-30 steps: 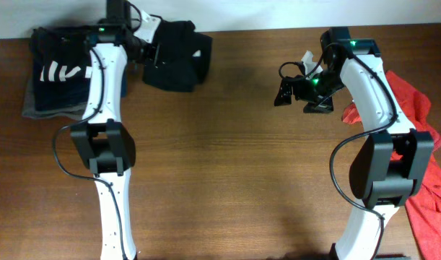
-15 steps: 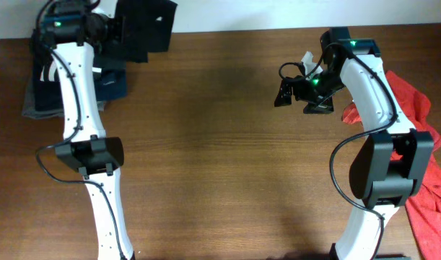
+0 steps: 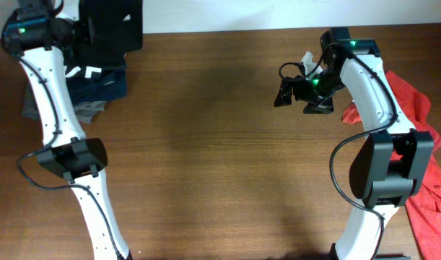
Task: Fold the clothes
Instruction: 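Carry the black bundle left with the left gripper onto the stack, then release the bundle on the stack and press it down with the left gripper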
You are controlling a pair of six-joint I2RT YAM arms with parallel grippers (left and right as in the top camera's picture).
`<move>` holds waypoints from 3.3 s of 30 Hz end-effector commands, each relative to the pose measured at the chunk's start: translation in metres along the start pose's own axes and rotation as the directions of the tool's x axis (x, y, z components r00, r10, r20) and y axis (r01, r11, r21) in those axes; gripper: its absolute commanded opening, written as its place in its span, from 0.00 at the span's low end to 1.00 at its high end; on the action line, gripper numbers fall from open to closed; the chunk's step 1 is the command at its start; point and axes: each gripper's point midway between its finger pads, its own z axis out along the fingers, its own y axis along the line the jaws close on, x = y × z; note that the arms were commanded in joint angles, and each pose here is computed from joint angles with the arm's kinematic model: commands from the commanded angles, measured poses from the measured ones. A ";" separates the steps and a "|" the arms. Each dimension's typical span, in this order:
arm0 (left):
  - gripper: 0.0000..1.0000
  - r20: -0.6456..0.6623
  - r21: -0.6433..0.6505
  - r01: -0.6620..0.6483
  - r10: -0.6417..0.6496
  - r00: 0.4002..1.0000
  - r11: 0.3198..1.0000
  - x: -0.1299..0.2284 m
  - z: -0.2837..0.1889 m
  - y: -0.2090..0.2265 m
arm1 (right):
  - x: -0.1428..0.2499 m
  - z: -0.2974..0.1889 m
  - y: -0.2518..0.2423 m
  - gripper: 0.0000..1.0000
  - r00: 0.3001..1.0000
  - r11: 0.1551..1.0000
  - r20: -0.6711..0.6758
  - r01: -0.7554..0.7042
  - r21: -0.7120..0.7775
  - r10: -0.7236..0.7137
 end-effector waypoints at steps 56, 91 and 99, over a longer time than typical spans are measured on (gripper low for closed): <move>0.65 0.343 -0.222 0.125 -0.042 0.938 0.967 -0.072 -0.124 0.095 | 0.008 0.003 -0.003 0.99 0.999 1.000 -0.034 -0.016 0.012 0.016; 0.07 0.434 -0.379 0.104 0.078 0.898 0.919 -0.087 0.018 0.104 | 0.013 0.002 -0.003 0.99 0.998 1.000 -0.053 -0.025 0.013 0.026; 0.08 0.362 -0.348 0.084 0.051 0.931 0.934 -0.075 0.030 0.080 | 0.010 0.002 -0.003 0.99 0.999 1.000 -0.041 -0.019 0.012 0.020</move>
